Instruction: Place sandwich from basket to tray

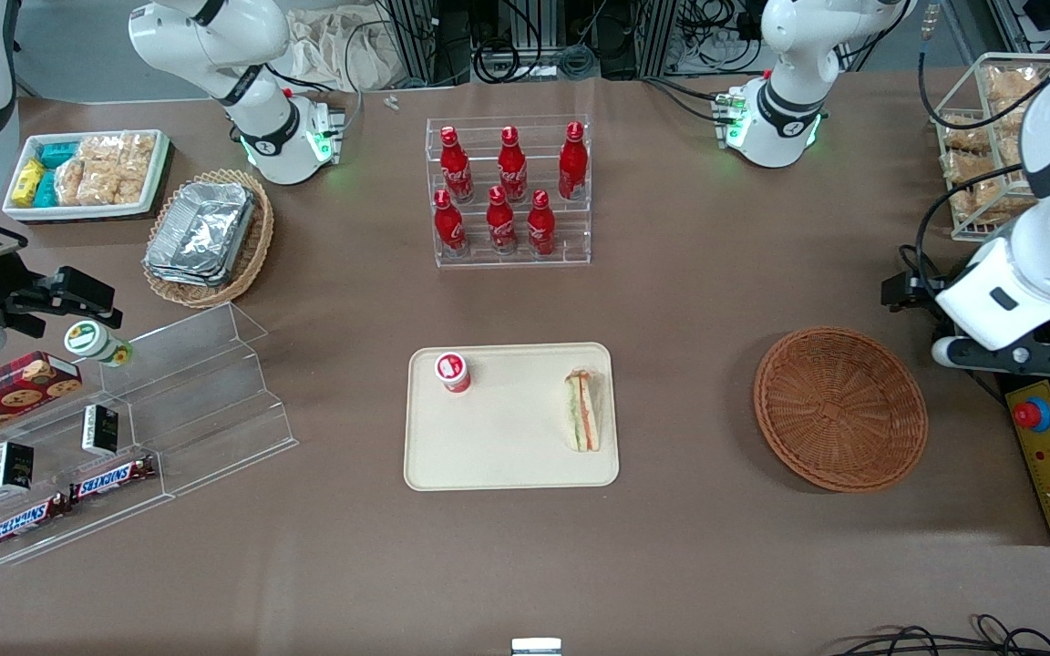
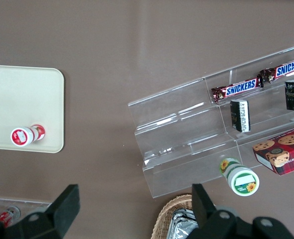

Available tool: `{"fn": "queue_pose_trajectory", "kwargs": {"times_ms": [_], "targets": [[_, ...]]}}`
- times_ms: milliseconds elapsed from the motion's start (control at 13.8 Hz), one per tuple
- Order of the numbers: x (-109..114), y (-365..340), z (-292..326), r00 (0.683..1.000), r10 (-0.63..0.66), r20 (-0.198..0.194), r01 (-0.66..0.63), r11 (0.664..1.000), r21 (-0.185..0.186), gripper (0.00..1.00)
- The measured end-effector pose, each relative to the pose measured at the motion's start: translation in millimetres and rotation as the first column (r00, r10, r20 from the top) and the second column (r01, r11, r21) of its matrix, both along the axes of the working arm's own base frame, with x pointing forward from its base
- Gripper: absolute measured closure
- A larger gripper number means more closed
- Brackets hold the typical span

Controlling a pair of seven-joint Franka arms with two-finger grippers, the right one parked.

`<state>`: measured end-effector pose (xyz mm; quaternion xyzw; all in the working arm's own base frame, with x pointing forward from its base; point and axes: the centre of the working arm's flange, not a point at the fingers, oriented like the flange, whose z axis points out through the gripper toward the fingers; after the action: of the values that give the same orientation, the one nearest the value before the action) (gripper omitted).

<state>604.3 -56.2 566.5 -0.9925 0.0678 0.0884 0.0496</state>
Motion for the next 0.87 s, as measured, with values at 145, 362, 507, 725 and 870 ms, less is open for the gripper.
{"fn": "queue_pose_trajectory", "kwargs": {"times_ms": [145,362,507,725,870], "targets": [[0,1,0,1.000,0.001,-0.001,-0.001,1.000,0.000,0.00],[0,1,0,1.000,0.002,0.000,-0.002,1.000,0.000,0.00],[0,2,0,1.000,0.004,0.001,-0.004,1.000,0.000,0.00],[1,5,1,1.000,0.008,0.007,-0.008,1.000,0.000,0.00],[2,13,0,0.999,0.032,0.004,-0.032,0.999,-0.013,0.00]]}}
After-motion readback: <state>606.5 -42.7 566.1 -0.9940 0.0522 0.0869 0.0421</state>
